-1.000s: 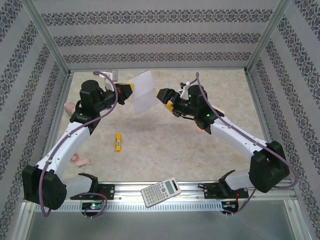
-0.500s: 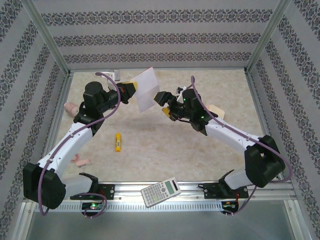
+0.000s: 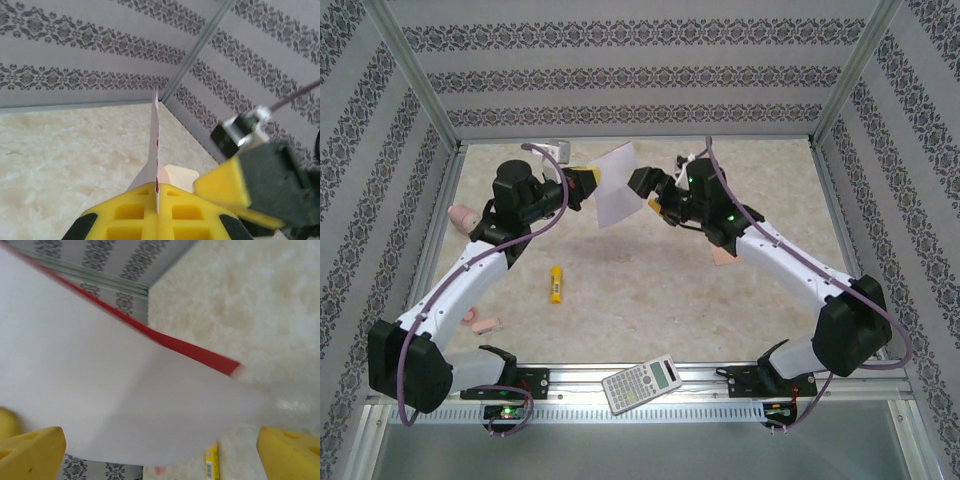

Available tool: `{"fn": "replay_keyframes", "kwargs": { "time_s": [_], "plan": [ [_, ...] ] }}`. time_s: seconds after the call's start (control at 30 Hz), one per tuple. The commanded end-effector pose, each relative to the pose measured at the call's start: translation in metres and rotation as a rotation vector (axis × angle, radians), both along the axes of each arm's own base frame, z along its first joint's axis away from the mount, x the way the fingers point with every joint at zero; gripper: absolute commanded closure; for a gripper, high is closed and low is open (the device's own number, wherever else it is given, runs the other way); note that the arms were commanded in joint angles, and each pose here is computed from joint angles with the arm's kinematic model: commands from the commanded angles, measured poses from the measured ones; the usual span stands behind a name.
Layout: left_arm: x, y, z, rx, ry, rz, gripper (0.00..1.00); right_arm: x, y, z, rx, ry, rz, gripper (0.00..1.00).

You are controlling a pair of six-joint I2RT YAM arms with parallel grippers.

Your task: Place the letter into the envelope and seal it

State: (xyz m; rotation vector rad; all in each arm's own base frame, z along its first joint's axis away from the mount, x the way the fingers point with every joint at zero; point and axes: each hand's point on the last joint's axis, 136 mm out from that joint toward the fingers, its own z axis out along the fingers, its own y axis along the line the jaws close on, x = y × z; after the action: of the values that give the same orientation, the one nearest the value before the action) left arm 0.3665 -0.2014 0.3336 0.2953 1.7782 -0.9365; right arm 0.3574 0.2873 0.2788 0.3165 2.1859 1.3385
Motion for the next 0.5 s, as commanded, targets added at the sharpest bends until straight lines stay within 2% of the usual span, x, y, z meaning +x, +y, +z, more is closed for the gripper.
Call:
{"fn": "replay_keyframes", "kwargs": {
  "time_s": [0.0,0.17,0.33,0.47],
  "plan": [
    [-0.016,-0.017,0.001,0.103,-0.014,-0.154,1.0,0.001,-0.006,0.039,-0.101,-0.197,0.138,0.03],
    [-0.029,-0.026,-0.002,0.181,0.015,-0.276,1.0,0.002,-0.032,0.053,-0.273,-0.354,0.265,0.07],
    [-0.05,-0.037,-0.009,0.225,0.084,-0.446,1.0,-0.026,-0.038,0.053,-0.445,-0.54,0.514,0.09],
    [-0.051,-0.039,-0.014,0.241,0.121,-0.479,1.0,-0.033,-0.04,0.052,-0.425,-0.537,0.551,0.11]
  ]
}}
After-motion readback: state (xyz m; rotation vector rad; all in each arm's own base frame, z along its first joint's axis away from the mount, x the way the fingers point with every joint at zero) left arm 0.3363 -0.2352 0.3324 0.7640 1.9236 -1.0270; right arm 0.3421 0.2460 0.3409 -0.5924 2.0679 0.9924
